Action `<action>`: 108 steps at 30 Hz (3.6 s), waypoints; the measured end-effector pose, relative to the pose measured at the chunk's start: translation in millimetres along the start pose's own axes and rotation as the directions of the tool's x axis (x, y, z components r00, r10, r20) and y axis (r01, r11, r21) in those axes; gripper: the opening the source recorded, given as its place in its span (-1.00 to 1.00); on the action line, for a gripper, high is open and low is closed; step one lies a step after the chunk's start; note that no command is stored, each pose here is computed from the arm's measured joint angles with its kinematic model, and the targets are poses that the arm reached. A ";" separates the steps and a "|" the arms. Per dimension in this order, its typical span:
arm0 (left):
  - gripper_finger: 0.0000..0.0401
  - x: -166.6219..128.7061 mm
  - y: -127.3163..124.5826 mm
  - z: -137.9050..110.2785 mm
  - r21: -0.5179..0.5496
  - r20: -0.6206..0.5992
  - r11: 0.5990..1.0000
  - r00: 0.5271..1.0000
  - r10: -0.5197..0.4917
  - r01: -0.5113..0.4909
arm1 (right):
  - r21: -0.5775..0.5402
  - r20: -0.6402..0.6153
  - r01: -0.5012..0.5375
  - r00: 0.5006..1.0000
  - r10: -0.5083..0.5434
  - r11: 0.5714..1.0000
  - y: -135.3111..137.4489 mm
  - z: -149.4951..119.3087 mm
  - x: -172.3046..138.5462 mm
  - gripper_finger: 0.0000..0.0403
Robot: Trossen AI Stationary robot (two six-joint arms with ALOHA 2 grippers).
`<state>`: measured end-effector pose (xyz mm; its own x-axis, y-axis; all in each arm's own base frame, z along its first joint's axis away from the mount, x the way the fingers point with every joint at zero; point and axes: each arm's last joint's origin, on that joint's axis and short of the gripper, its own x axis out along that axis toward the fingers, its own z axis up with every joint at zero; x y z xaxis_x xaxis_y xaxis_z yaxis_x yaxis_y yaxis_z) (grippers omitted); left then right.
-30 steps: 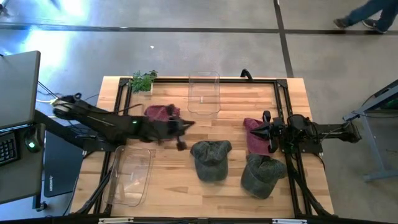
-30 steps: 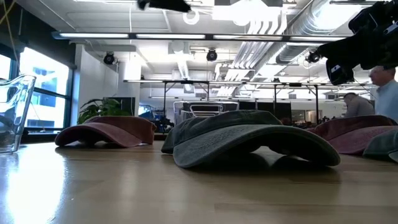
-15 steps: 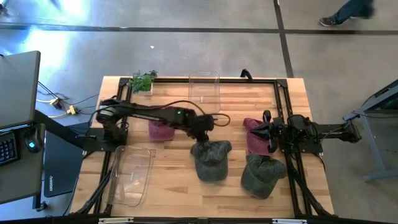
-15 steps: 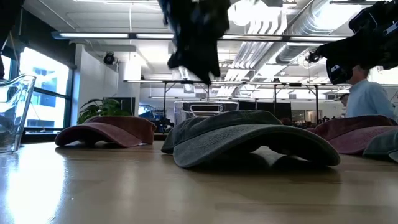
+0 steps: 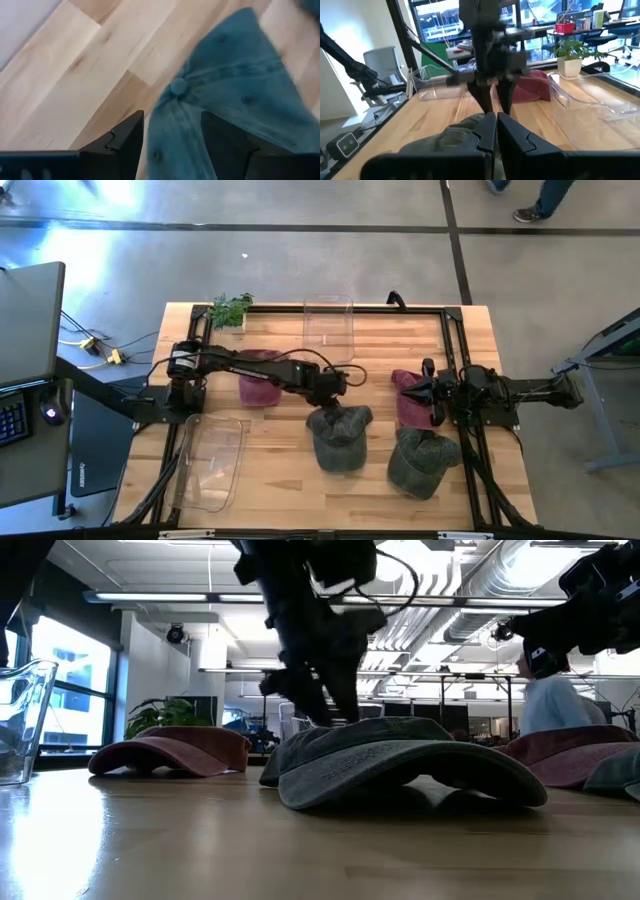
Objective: Pick & Place hat
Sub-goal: Put the left black cap into the top transparent bin
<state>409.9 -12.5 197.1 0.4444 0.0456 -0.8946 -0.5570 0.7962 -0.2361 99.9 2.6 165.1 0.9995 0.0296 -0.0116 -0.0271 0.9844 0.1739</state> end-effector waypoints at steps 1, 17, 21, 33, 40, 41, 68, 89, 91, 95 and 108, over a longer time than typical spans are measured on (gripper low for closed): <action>-0.09 4.8 -1.5 -4.8 0.008 -0.018 1.000 1.000 0.015 -0.015 | 0.000 -0.003 0.000 1.000 0.000 1.000 0.0 -0.3 0.1 -0.94; -0.83 33.1 -26.6 -14.8 0.122 0.058 0.992 0.997 -0.046 0.039 | 0.005 -0.016 0.010 1.000 -0.010 1.000 -0.4 -1.2 1.3 -0.94; -0.94 30.6 -28.9 -14.5 0.160 0.088 0.987 0.995 -0.041 0.027 | 0.007 -0.015 0.008 1.000 -0.008 1.000 -0.4 -1.1 1.4 -0.94; -0.98 -32.4 -44.7 -12.3 0.253 0.320 0.964 0.948 0.000 -0.086 | 0.112 -0.008 -0.182 0.983 0.184 0.977 5.9 2.4 3.8 -0.94; -0.74 -1.3 -40.9 -5.7 0.290 0.263 0.957 0.962 -0.067 -0.013 | 0.090 -0.037 -0.137 0.989 0.140 0.987 6.1 -0.5 7.2 -0.94; -0.67 4.5 -36.7 -7.0 0.293 0.236 0.956 0.971 -0.049 -0.023 | 0.083 -0.042 -0.128 0.990 0.132 0.988 6.0 -1.1 7.8 -0.94; -0.97 63.8 -27.4 -17.8 0.292 0.071 0.956 0.996 -0.051 0.028 | 0.064 -0.088 -0.065 0.994 0.071 0.996 4.0 -5.6 12.8 -0.94; -1.00 -28.7 -91.1 -60.0 0.345 0.576 0.837 0.800 0.169 -0.425 | 0.042 -0.125 -0.038 0.991 0.043 0.998 20.8 -9.4 33.5 -0.94; -1.00 -35.4 -99.7 -63.7 0.353 0.605 0.823 0.779 0.163 -0.446 | 0.033 -0.121 -0.039 0.992 0.043 0.999 27.2 -2.9 40.8 -0.94; -1.00 -49.7 -115.7 -68.1 0.385 0.644 0.794 0.753 0.134 -0.470 | 0.083 -0.100 -0.114 0.988 0.122 0.990 40.6 14.6 59.6 -0.88; -1.00 -64.2 -138.8 -87.0 0.434 0.685 0.770 0.727 0.057 -0.469 | 0.202 -0.507 -0.014 0.854 0.117 0.979 37.0 74.5 148.9 0.06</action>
<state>397.6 -178.4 254.3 0.7717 0.4915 -0.4037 -0.3329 0.8529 0.4022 248.9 30.6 243.2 0.8418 0.2282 -0.4891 -0.0373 0.9287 0.3690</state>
